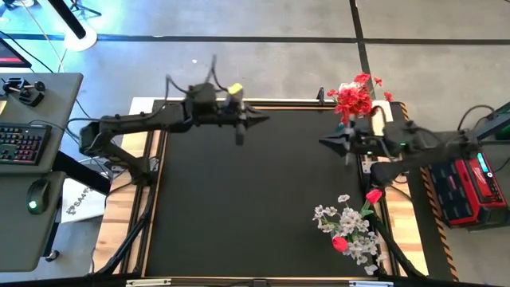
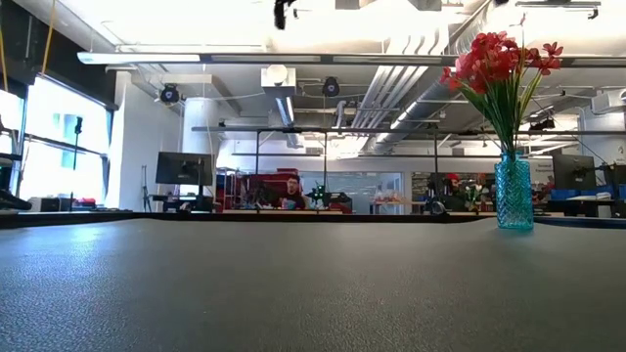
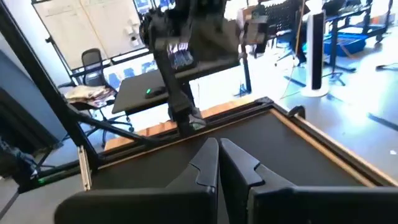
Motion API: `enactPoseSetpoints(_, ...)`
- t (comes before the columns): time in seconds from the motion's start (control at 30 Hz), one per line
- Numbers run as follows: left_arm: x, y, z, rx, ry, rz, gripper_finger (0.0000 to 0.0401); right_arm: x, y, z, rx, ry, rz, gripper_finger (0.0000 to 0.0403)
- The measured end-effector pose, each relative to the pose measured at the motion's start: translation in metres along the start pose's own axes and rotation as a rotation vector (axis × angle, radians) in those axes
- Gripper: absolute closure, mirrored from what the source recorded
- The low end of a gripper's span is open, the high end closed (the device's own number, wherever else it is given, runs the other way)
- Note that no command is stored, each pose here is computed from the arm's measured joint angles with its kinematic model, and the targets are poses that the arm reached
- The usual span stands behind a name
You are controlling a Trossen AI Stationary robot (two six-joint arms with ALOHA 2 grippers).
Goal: Sort flowers into vase by color
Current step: Return to Home Position
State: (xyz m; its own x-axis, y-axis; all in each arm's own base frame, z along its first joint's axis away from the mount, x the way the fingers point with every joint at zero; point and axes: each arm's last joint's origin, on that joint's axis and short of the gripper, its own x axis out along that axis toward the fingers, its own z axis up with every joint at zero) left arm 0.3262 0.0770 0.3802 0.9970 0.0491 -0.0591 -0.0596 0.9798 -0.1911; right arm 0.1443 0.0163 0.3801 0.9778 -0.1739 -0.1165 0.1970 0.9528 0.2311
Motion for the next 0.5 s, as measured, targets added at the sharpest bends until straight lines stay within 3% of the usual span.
enactPoseSetpoints(0.2, -0.035, 0.018, -0.020, -0.017, -0.047, -0.015, 0.0401, 0.020, -0.016, -0.024, 0.003, -0.009, 0.049, 0.0403)
enactPoseSetpoints(0.5, -0.075, 0.021, -0.077, 0.037, -0.075, -0.003, 0.0401, 0.014, -0.033, -0.048, 0.019, 0.003, -0.013, 0.0403)
